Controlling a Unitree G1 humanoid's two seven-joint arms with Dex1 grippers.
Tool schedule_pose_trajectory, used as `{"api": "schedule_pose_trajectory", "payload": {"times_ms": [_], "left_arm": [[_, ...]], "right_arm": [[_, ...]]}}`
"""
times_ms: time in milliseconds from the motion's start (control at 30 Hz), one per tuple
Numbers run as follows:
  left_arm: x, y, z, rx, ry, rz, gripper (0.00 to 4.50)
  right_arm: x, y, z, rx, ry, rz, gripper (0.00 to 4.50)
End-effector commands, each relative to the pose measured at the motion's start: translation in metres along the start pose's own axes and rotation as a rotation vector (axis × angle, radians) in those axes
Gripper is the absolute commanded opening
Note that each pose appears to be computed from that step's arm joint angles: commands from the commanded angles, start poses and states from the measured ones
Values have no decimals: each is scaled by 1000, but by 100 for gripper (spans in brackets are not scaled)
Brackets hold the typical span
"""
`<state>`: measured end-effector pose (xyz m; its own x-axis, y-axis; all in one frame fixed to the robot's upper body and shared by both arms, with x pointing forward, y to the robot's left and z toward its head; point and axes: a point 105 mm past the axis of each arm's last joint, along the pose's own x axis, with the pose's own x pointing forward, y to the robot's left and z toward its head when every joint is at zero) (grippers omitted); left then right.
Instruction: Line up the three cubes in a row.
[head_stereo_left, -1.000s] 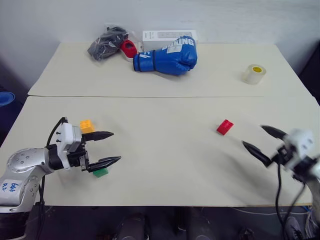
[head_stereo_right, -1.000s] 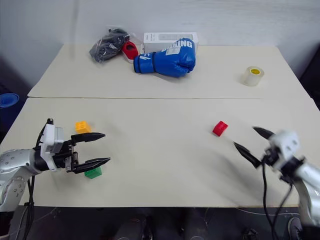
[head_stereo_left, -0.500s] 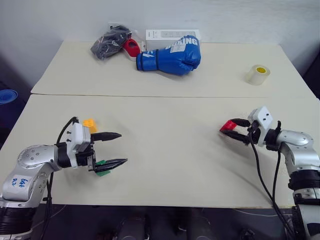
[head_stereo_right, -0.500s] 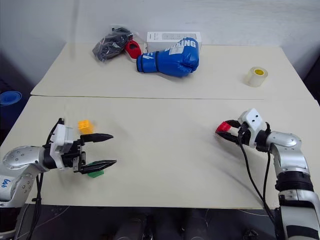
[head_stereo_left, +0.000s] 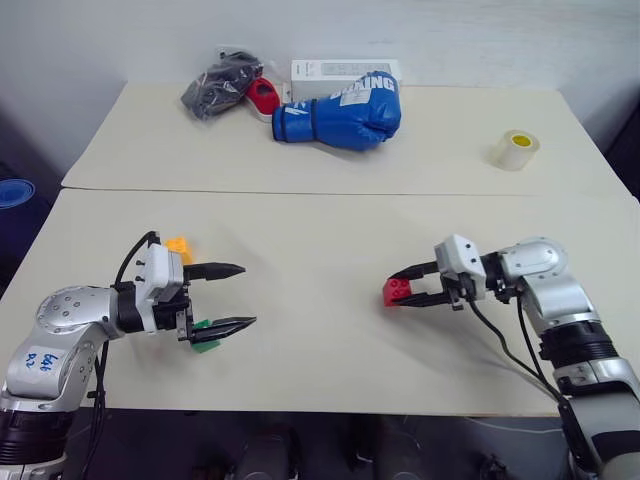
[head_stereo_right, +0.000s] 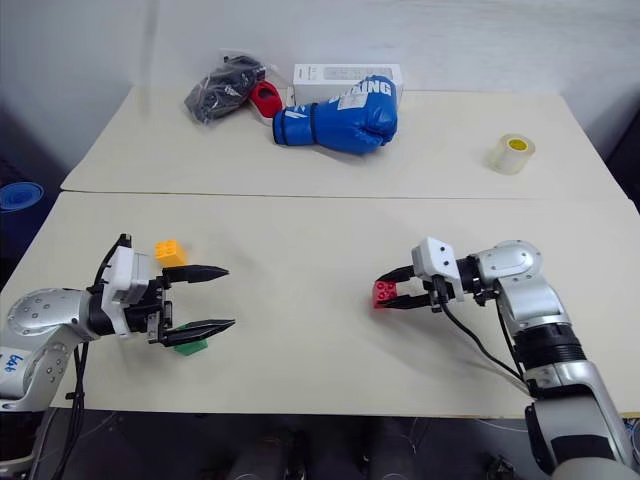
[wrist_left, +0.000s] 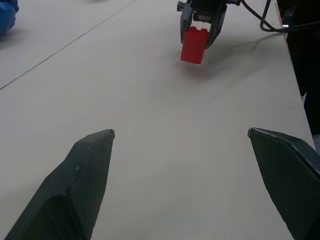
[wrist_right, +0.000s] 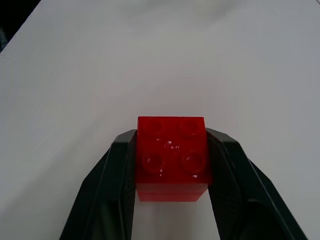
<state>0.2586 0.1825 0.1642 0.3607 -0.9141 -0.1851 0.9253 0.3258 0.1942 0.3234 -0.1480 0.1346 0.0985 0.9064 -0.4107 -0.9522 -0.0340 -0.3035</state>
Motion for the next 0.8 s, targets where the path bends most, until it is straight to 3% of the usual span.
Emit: {"api": "schedule_pose_trajectory", "payload": {"times_ms": [33, 333, 467, 633, 700, 800], "left_arm": [[-2, 1, 5, 25, 0, 10, 450], [-5, 3, 3, 24, 6, 31, 450], [-22, 9, -1, 9, 21, 96, 450], [-70, 16, -15, -48, 41, 290, 450], [-100, 13, -29, -91, 78, 386, 450], [-140, 5, -47, -161, 134, 500, 450]], "right_arm": [[3, -3, -6, -17, 10, 13, 147], [8, -11, -5, -11, -28, -48, 147], [-4, -8, 11, -42, -96, -47, 277], [-29, -3, 27, -121, -147, -133, 438], [-39, 4, 27, -141, -168, -192, 446], [-53, 19, 34, -147, -305, -266, 446]]}}
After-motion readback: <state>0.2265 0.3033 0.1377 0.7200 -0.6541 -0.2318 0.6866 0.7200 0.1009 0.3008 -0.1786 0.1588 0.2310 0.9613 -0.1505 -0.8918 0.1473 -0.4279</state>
